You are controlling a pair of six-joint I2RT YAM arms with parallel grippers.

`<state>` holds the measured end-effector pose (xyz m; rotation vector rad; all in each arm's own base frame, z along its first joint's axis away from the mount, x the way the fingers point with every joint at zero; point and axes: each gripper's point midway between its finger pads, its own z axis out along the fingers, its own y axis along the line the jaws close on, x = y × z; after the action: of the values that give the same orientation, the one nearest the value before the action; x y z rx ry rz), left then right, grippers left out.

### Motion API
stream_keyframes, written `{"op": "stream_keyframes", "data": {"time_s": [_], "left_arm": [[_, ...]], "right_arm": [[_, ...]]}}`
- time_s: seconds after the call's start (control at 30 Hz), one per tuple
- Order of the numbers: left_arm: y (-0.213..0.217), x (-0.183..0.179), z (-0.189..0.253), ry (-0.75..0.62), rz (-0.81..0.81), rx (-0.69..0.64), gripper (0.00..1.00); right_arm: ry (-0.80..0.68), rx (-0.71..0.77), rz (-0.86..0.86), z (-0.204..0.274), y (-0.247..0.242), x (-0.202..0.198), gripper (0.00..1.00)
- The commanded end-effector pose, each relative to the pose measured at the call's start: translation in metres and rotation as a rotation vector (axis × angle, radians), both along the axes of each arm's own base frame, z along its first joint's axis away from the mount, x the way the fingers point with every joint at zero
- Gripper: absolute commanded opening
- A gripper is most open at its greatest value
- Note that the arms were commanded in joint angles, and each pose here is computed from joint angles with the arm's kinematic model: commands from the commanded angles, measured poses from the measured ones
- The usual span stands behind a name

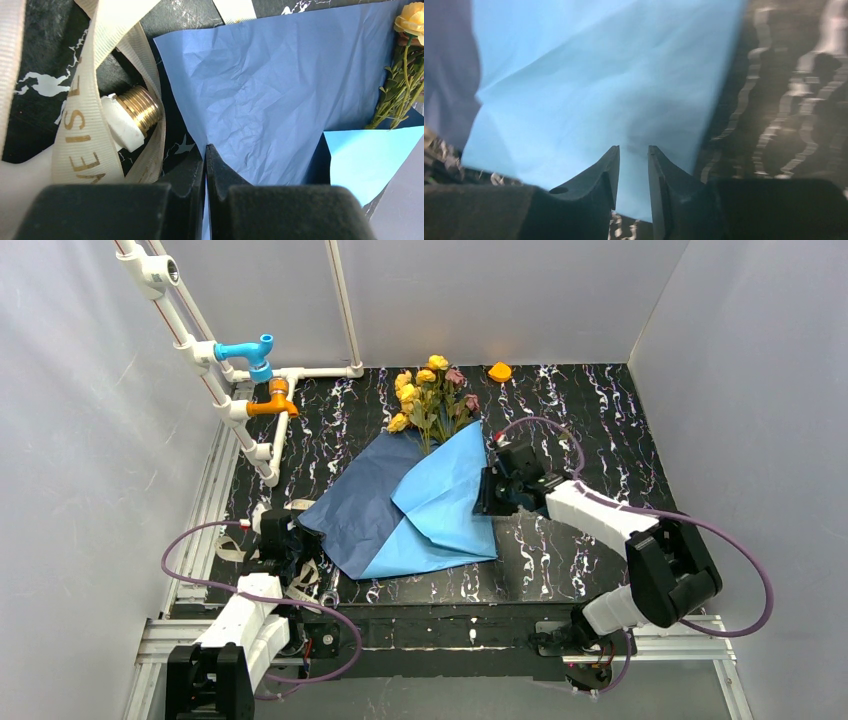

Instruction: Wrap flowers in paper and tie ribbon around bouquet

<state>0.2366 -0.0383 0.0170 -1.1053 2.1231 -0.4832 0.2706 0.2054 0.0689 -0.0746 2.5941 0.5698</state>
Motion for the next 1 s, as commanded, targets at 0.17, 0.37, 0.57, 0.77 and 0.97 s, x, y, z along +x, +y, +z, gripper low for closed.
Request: {"op": "stream_keyframes", "data": {"time_s": [0.17,0.37,0.57,0.77,0.97], "left_arm": [[0.001,-0.004,0.005,0.026,-0.015,0.019,0.00],[-0.001,-0.003,0.005,0.026,-0.028,0.011,0.00],[-0.004,-0.003,0.004,0.027,-0.040,0.001,0.00],[-0.006,-0.002,0.011,0.017,-0.051,-0.009,0.00],[-0.017,0.009,0.052,-0.056,-0.119,-0.031,0.00]], "right_arm": [[0.050,0.179,0.189,-0.004,0.095,-0.047,0.34],[0.095,0.213,0.250,-0.021,0.116,-0.060,0.34],[0.093,0.237,0.307,-0.020,0.135,-0.066,0.34],[0.111,0.231,0.328,-0.026,0.140,-0.072,0.34],[0.143,0.196,0.316,-0.047,0.133,-0.077,0.34]]}}
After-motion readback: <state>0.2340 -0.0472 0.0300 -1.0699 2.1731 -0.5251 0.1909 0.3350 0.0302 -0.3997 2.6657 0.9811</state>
